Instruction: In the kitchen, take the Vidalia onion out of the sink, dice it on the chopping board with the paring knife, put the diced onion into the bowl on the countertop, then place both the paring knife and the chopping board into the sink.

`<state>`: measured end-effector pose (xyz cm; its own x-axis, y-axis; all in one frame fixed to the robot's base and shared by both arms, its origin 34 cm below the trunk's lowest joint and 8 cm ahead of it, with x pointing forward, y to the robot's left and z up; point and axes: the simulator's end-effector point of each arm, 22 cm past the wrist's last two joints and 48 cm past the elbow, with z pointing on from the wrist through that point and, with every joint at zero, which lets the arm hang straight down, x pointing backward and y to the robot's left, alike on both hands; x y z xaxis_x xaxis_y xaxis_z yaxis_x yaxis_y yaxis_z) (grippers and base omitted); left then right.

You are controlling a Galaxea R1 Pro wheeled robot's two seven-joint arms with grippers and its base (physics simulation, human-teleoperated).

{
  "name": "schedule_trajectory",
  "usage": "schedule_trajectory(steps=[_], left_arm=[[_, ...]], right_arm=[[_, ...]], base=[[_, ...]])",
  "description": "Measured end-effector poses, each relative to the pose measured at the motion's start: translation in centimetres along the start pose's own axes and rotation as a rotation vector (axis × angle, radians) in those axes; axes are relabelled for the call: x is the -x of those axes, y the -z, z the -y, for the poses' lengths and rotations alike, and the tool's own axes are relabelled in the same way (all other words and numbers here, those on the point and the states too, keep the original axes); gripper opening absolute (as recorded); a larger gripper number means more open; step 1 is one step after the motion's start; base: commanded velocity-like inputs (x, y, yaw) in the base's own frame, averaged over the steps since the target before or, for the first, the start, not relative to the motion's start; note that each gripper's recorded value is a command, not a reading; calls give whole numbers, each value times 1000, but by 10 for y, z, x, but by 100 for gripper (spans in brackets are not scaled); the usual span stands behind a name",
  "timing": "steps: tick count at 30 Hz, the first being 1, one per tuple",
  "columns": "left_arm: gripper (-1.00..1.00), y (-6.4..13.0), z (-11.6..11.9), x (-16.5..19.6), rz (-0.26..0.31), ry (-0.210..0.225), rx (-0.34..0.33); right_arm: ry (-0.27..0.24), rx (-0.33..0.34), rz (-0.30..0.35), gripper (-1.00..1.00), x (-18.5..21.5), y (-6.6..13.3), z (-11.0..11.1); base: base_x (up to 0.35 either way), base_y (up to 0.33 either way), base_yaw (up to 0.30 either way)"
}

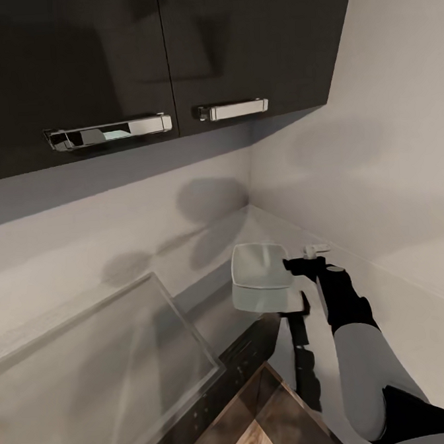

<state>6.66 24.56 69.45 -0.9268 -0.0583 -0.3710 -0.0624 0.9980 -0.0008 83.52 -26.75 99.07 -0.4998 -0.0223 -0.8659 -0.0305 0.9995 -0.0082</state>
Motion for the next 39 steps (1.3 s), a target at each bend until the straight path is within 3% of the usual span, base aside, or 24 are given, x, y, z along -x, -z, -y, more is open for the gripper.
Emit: schedule_trajectory(steps=[12, 34, 39], left_arm=[[100, 2, 0, -3, -10, -2, -1], [100, 7, -1, -12, -45, -1, 3], [100, 8, -1, -13, -47, -1, 3]], right_arm=[[-18, -3, -67, 100, -19, -3, 5], [-27, 2, -103, 100, -41, -14, 4], [-66, 34, -98, 100, -42, -13, 4]], base=[[0, 0, 0], [0, 0, 0], [0, 0, 0]])
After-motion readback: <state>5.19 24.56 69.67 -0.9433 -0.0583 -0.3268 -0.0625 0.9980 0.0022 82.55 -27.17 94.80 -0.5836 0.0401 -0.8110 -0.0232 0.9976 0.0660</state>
